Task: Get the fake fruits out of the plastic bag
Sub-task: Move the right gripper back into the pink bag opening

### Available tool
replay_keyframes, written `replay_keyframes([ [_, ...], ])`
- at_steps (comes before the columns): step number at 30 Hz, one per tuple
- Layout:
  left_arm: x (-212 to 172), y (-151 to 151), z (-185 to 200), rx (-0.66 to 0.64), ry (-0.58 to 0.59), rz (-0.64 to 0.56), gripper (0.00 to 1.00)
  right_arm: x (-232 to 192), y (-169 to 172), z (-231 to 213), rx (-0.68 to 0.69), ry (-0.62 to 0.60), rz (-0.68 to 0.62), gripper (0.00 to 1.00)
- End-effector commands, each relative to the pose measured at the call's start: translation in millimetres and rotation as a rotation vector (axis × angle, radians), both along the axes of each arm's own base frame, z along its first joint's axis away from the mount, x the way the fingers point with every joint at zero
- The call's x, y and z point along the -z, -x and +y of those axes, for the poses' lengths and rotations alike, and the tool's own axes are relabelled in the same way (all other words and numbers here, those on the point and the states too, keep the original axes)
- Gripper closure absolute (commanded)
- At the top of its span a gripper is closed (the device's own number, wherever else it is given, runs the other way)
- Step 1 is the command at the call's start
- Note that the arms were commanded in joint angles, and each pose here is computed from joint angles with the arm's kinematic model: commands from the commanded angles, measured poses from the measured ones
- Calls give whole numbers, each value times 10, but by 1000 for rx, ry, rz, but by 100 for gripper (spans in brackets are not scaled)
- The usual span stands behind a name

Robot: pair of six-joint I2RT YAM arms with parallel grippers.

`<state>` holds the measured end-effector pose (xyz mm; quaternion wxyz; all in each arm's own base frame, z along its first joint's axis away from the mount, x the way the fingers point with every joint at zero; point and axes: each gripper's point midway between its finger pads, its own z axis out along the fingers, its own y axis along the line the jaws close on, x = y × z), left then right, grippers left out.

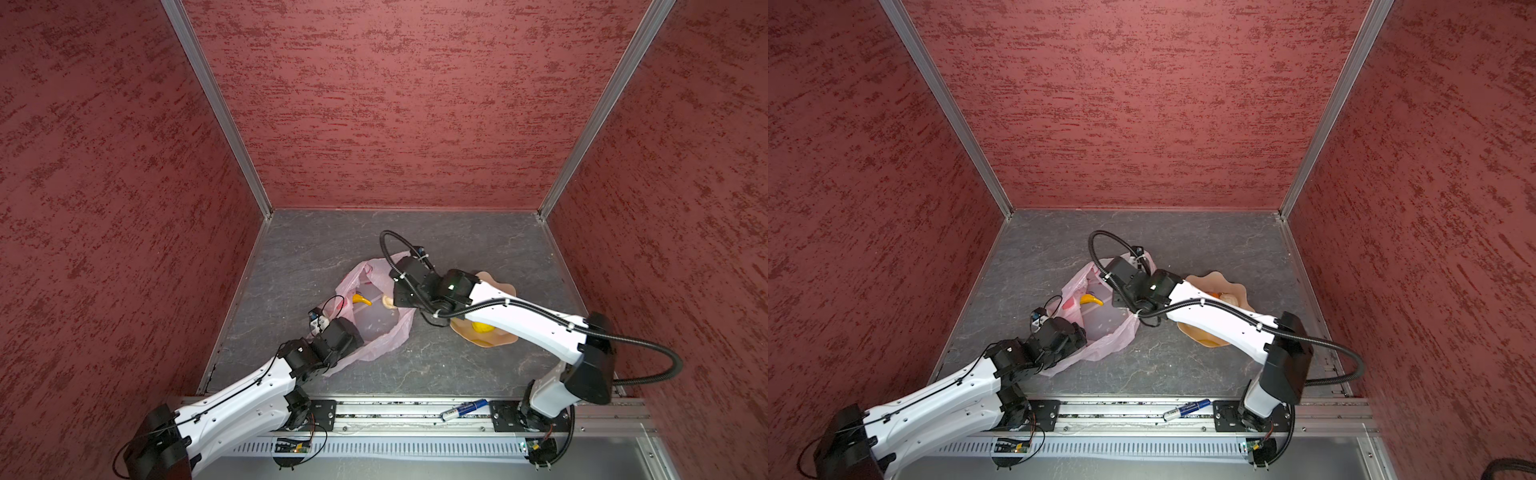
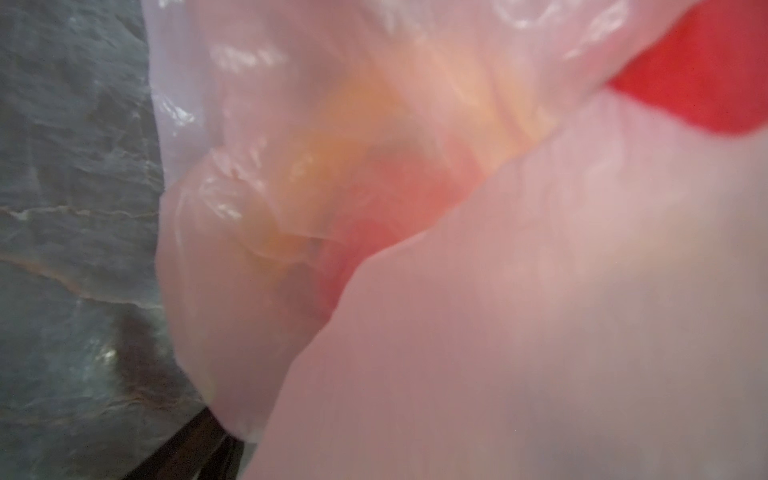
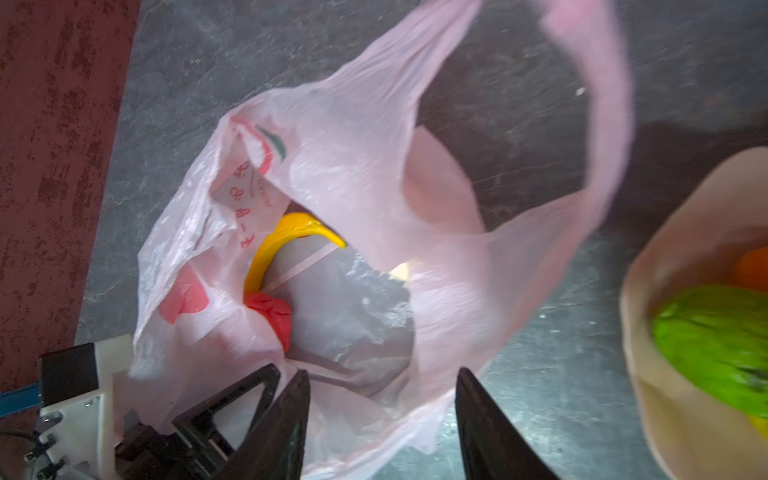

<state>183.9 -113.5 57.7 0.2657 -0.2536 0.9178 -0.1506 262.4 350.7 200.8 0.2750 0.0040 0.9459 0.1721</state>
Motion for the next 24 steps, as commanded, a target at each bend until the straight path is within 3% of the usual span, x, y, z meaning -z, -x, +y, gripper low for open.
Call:
replay_keyframes([
  [1, -75, -81, -151, 32, 61, -48, 3, 8, 15, 197, 52, -42, 33, 43],
  [10, -56, -104, -265, 64, 109, -68, 3, 529, -107, 524, 110, -46, 115, 44],
  [24, 59, 33, -263, 99, 134, -34, 2, 1013, -429, 255, 336, -25, 133, 33],
])
